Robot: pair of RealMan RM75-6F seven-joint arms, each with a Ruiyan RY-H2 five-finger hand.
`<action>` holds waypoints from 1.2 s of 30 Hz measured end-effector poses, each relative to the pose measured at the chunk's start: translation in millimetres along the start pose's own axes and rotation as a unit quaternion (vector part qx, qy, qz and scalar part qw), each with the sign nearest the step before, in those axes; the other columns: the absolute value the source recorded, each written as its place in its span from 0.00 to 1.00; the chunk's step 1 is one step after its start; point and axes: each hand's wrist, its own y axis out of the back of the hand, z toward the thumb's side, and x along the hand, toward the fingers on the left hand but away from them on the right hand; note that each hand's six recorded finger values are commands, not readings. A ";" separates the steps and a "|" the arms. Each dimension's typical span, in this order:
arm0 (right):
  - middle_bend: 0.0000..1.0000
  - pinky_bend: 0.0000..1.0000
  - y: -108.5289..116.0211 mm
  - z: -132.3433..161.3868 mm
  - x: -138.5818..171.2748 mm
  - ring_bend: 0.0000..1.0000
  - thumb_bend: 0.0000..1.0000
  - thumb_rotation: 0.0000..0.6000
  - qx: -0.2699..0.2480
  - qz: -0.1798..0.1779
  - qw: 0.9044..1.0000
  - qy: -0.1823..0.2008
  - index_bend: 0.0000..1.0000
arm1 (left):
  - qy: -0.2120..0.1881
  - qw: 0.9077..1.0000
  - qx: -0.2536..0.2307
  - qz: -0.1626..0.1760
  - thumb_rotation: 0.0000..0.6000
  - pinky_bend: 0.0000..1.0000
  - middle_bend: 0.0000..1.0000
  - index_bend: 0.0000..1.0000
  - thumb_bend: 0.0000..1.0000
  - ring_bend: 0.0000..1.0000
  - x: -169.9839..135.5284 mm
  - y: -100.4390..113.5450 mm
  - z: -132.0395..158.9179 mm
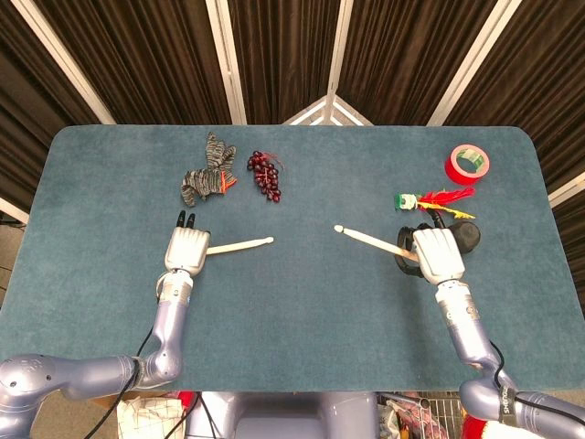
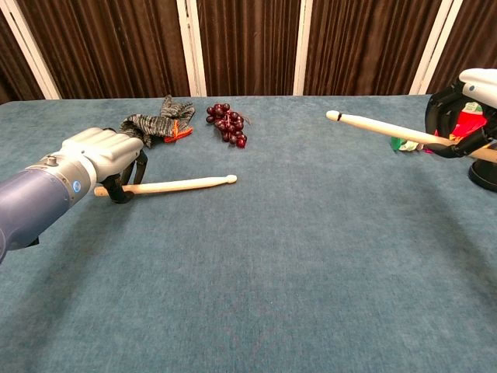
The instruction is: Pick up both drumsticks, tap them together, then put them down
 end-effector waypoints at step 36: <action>0.61 0.09 24.1 -21.9 -7.0 0.45 0.49 1.00 -0.038 -0.015 0.998 -0.043 0.73 | -0.032 0.983 -0.133 0.123 1.00 0.00 0.59 0.58 0.58 0.09 -22.6 52.8 -52.8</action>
